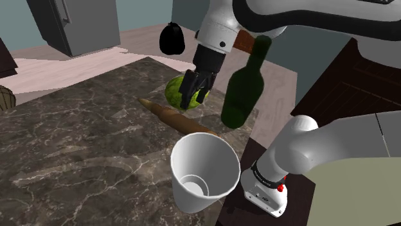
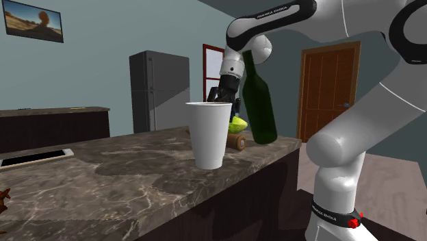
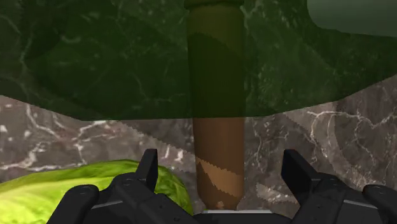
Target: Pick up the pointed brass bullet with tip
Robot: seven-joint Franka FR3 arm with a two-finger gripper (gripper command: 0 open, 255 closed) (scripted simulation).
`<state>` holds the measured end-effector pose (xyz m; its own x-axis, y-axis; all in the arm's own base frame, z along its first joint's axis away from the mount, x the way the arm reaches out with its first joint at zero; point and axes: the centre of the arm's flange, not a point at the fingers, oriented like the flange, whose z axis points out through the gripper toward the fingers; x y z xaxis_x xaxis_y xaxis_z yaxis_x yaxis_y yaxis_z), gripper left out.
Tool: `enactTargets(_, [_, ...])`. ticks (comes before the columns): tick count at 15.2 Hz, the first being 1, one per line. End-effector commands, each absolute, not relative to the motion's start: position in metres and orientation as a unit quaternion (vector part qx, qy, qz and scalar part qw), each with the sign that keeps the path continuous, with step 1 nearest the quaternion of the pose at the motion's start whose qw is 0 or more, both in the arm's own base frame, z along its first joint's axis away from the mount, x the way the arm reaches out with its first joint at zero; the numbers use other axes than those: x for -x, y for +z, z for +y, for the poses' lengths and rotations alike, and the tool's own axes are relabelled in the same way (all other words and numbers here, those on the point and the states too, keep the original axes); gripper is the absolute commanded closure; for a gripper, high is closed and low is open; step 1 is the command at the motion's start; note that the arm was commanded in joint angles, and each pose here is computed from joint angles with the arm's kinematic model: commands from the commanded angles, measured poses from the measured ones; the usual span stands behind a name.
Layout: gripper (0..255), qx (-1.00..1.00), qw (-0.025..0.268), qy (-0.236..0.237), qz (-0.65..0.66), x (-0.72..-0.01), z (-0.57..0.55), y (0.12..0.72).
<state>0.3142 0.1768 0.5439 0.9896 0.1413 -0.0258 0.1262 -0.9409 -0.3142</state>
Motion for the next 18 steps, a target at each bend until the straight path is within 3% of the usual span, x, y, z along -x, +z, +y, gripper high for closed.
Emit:
enactTargets(1, [0, 0.993, 0.042, 0.010, -0.106, -0.317, 0.176, 0.530])
enactTargets(6, [0, 0.986, 0.072, -0.004, -0.152, -0.310, 0.232, 0.524])
enactTargets(16, [0, 0.986, 0.072, -0.004, -0.152, -0.310, 0.232, 0.484])
enactTargets(17, [255, 0.986, 0.072, -0.004, -0.152, -0.311, 0.235, 0.489])
enactTargets(18, [255, 0.986, 0.072, -0.004, -0.152, -0.310, 0.236, 0.489])
